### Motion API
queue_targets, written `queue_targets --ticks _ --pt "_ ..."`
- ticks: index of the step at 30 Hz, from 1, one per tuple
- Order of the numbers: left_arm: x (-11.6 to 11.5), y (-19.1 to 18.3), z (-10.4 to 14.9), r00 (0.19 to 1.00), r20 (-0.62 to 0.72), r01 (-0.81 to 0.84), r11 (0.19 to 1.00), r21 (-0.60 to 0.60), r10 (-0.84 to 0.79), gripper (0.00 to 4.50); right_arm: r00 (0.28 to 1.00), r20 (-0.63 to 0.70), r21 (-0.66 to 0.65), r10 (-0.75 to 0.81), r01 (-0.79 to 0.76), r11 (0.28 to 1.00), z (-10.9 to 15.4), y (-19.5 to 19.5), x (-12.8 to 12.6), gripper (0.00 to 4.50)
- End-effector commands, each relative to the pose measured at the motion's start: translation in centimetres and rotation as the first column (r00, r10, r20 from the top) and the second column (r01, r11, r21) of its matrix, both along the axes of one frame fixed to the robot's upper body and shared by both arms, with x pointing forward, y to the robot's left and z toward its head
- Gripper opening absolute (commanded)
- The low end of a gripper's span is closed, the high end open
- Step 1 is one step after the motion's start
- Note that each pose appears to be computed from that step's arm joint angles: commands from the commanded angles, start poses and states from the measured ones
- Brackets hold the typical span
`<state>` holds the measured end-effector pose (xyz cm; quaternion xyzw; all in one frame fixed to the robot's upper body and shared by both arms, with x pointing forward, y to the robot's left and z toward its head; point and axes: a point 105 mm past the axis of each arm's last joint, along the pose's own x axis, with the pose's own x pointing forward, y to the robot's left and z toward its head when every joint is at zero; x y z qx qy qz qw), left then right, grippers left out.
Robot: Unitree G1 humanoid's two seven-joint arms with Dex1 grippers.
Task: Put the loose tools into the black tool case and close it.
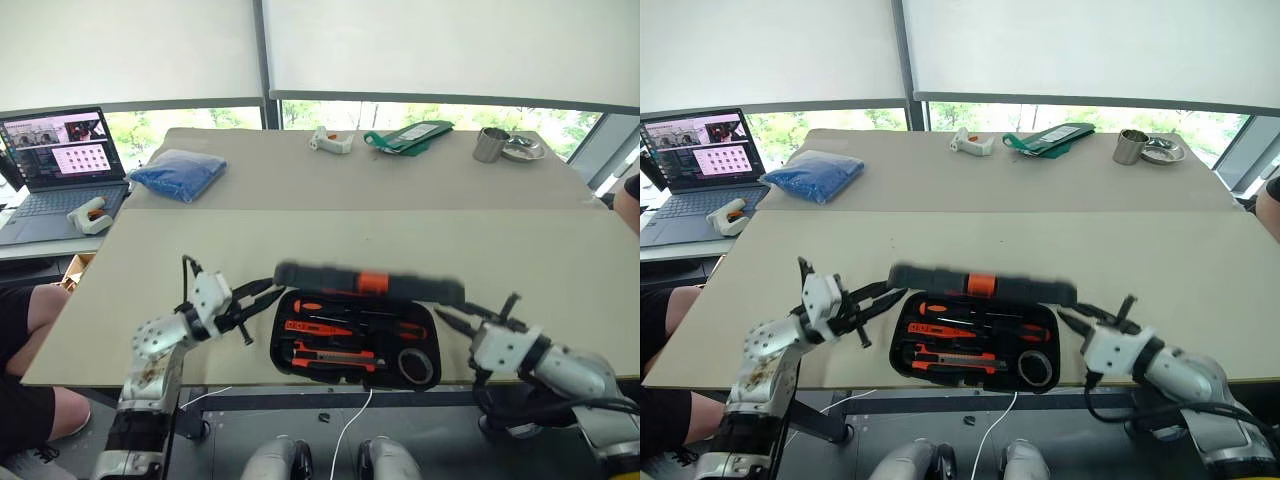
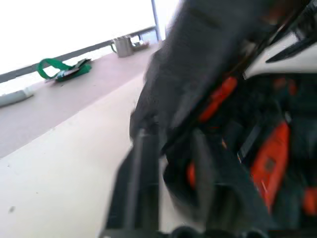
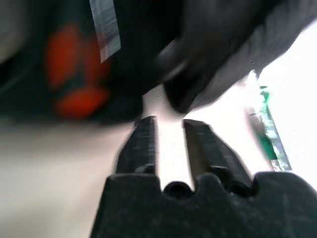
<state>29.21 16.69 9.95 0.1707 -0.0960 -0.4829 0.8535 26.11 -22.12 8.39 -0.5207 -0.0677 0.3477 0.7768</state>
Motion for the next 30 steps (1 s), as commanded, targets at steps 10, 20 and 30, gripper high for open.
queue_targets --ticks 10,20,30 --pt "3.2 1.0 2.4 0.999 0.015 0.030 0.998 0.055 -0.031 3.51 0.947 -0.307 0.246 -0.099 0.180 0.953 2.5 -3.9 -3.8 2.08" --pt "7.1 -3.9 2.6 0.990 -0.052 0.139 0.974 0.178 -0.131 0.07 0.728 -0.663 0.255 0.174 0.001 0.967 -0.4 2.3 -10.1 0.00" --pt "7.5 -5.0 1.2 0.971 -0.168 0.204 0.955 0.217 -0.169 0.07 0.748 -0.606 0.337 0.271 -0.066 0.939 1.1 7.5 -7.5 0.00"
